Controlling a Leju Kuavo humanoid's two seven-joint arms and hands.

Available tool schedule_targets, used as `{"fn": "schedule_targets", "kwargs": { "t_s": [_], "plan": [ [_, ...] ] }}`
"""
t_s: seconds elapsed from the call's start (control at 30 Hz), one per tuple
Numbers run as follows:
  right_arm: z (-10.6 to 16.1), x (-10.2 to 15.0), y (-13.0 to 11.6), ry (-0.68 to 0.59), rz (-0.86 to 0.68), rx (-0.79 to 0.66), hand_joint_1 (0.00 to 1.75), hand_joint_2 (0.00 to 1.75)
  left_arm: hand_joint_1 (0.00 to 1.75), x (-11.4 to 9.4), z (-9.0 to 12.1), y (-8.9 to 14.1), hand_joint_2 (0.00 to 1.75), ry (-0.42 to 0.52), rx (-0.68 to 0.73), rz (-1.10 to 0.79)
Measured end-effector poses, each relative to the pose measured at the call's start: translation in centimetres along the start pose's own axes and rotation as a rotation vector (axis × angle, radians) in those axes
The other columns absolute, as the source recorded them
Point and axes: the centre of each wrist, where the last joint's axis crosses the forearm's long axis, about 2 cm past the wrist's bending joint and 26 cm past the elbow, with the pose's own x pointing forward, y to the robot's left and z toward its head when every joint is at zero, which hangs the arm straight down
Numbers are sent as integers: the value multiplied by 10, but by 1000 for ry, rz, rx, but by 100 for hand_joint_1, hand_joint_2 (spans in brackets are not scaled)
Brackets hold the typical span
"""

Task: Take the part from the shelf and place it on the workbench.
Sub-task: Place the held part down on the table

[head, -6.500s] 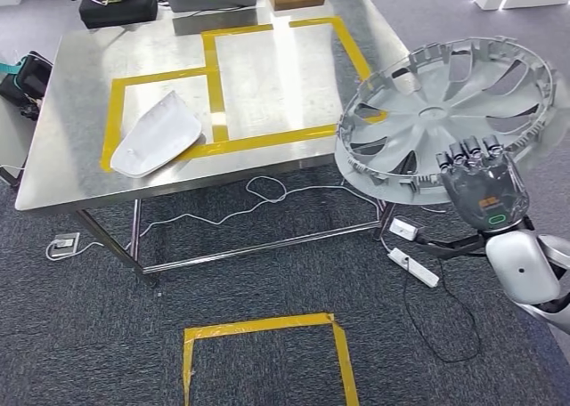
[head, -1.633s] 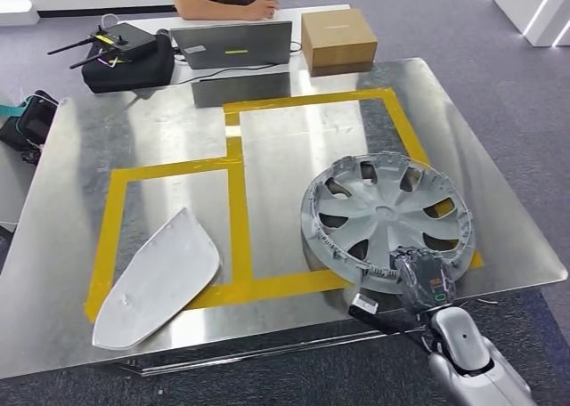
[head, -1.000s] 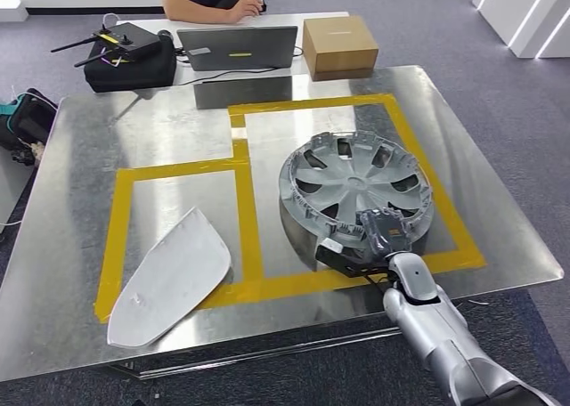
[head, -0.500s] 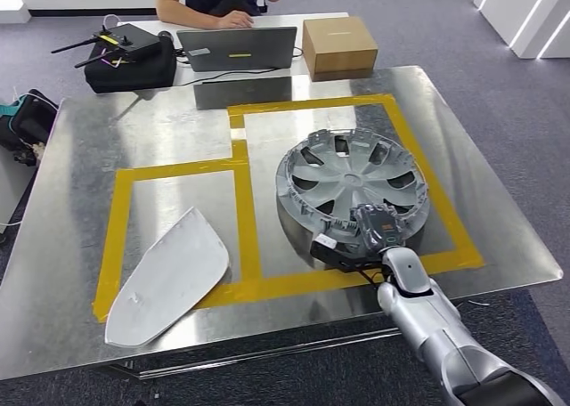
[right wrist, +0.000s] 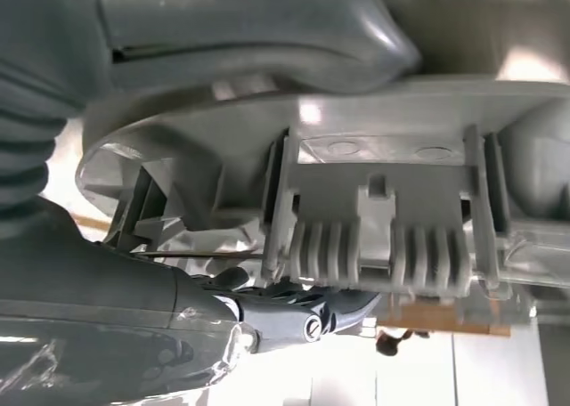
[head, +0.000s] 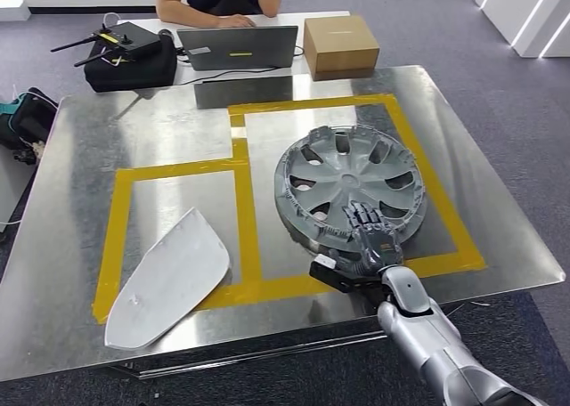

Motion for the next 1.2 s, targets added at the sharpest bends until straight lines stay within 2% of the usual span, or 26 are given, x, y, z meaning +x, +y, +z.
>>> {"fn": "schedule_targets", "kwargs": {
  "t_s": [0.33,0.67,0.87,1.07,1.13,1.2],
  "plan": [
    [19,7,9,-44,8,20,0,0,0,0,1,-2,0,3,10,6],
    [17,19,3,-89,37,-3,0,0,0,2,2,-4,0,-3,10,9],
    [19,18,3,-54,151,-43,0,0,0,2,2,-4,0,2,10,11],
    [22,12,2,-42,181,-52,0,0,0,7,2,-3,0,-3,15,16],
    [25,9,3,-3,250,-71,0,0,0,5,2,-4,0,5,13,17],
    [23,-2,-6,81,383,-131,0,0,0,5,3,-4,0,14,17,22]
  ]
}}
